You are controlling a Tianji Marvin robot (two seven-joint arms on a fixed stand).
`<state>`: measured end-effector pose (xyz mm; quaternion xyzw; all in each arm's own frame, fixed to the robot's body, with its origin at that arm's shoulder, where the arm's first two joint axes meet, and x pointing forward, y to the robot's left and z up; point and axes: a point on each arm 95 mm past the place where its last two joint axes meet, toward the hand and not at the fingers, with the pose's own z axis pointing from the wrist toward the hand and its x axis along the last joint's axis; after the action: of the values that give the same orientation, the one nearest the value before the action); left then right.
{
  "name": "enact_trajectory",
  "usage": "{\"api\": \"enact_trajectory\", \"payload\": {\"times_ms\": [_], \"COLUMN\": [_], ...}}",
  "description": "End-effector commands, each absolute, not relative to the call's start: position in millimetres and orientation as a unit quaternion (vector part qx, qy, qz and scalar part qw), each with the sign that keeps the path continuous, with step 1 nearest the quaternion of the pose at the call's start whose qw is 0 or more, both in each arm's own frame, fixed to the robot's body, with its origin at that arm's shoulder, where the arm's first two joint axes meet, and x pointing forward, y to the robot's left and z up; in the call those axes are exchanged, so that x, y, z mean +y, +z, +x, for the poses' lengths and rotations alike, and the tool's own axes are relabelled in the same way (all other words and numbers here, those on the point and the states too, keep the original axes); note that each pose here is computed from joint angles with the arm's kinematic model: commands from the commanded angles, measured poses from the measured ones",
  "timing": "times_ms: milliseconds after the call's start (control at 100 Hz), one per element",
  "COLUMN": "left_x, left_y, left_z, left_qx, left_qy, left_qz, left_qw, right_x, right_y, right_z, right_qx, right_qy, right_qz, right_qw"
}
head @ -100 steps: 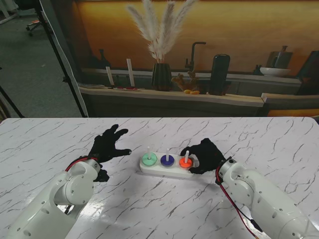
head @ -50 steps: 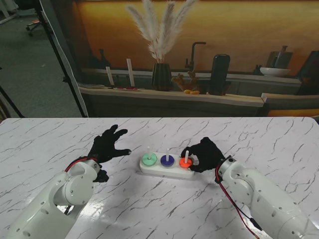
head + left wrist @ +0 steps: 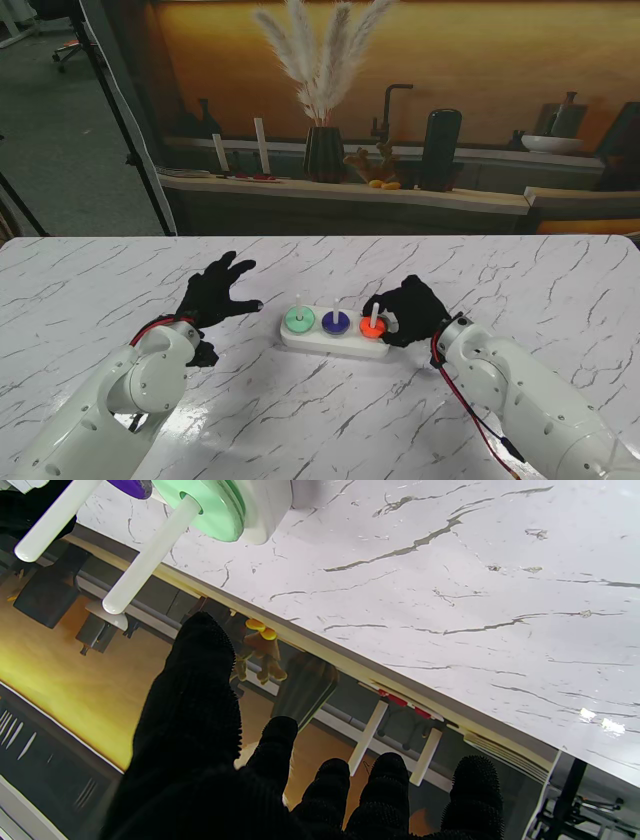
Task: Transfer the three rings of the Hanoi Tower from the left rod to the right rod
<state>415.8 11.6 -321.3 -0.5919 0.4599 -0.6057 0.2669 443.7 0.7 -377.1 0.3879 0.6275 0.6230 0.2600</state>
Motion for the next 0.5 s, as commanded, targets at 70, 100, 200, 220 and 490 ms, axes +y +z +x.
{"api": "enact_trajectory", "payload": {"times_ms": [70, 100, 200, 220, 490], "left_x": [8.8, 8.8, 8.7, 8.7, 9.5], "left_y": [-325.0, -325.1, -325.3, -325.4, -325.6], "left_z": [413.3, 413.3, 413.2, 413.2, 413.2], "left_qx": [0.464, 0.463, 0.462, 0.462, 0.46], "left_qy": [-0.606, -0.606, -0.606, -0.606, -0.607], "left_qz": [-0.594, -0.594, -0.595, -0.595, -0.597], "left_qw": [0.255, 0.255, 0.254, 0.254, 0.253], "right_x": [5.0, 5.1, 5.9, 6.2, 8.5], "right_y": [-385.6, -385.6, -385.8, -385.9, -386.7], "right_z": [437.2, 437.3, 437.6, 437.7, 439.1], "right_qx": [0.638, 0.638, 0.637, 0.637, 0.629], "right_qy": [0.617, 0.617, 0.617, 0.617, 0.623], "right_qz": [0.389, 0.389, 0.388, 0.388, 0.39], "right_qw": [0.249, 0.249, 0.249, 0.249, 0.254]}}
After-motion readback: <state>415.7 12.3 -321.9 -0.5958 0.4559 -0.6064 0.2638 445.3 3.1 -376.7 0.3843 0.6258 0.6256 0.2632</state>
